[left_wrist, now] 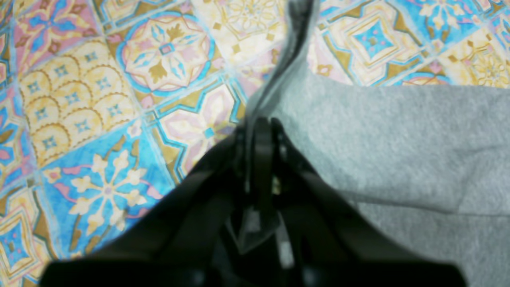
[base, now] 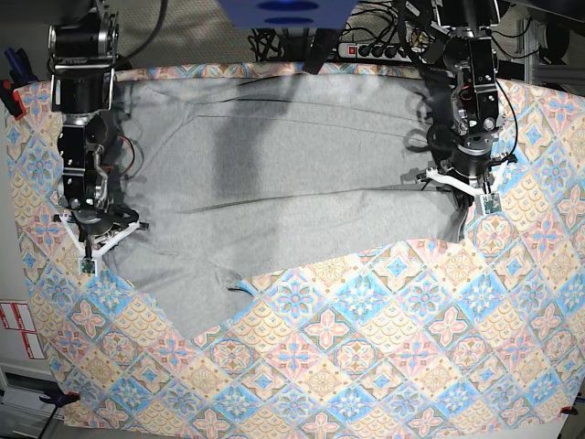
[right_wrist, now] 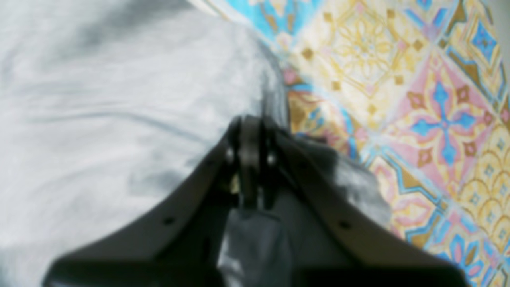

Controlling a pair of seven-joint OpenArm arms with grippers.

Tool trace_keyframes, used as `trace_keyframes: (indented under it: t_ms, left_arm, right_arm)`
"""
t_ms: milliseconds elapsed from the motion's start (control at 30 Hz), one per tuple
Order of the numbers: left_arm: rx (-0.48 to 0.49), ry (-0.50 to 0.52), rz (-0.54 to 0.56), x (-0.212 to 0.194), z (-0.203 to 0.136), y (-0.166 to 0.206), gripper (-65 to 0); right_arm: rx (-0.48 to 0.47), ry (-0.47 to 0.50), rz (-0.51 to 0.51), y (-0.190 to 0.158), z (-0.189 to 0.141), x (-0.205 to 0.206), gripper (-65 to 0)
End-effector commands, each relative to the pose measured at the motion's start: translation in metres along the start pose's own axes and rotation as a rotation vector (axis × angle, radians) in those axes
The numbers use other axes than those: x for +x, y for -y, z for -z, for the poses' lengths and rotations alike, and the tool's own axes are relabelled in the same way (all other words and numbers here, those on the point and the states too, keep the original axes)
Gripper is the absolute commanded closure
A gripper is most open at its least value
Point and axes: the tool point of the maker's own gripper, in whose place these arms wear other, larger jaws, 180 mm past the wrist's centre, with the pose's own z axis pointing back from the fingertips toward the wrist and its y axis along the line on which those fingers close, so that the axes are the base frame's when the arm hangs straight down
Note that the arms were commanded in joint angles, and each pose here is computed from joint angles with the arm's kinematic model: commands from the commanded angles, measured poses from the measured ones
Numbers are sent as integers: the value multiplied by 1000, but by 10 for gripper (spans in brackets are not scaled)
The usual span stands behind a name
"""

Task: Fold the T-shirt properly
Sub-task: 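Lift and carry the hem half up over the collar with both grippers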

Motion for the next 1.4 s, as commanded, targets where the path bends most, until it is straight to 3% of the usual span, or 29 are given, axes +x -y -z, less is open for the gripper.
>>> trace_keyframes:
  t_ms: [0, 333, 633, 1000, 1167, 1367]
  left_arm:
    - [-1, 65, 11, 21, -2, -1, 0]
    - [-13, 97, 31, 27, -21, 1, 0]
    - [40, 80, 33, 17, -36, -23, 0]
    - [43, 20, 84, -12, -76, -32, 0]
    - [48, -20, 93, -27, -84, -36, 0]
    - [65, -73, 94, -47, -79, -43, 0]
  right_arm:
    - [-13, 47, -11, 7, -7, 15, 0]
    - [-120, 59, 56, 60, -65, -9, 0]
    - [-121, 81, -1, 58, -100, -22, 0]
    - [-112, 45, -11, 55, -102, -38, 0]
    - [-117, -34, -3, 57, -102, -53, 0]
    - [-107, -57, 25, 47, -101, -62, -2]
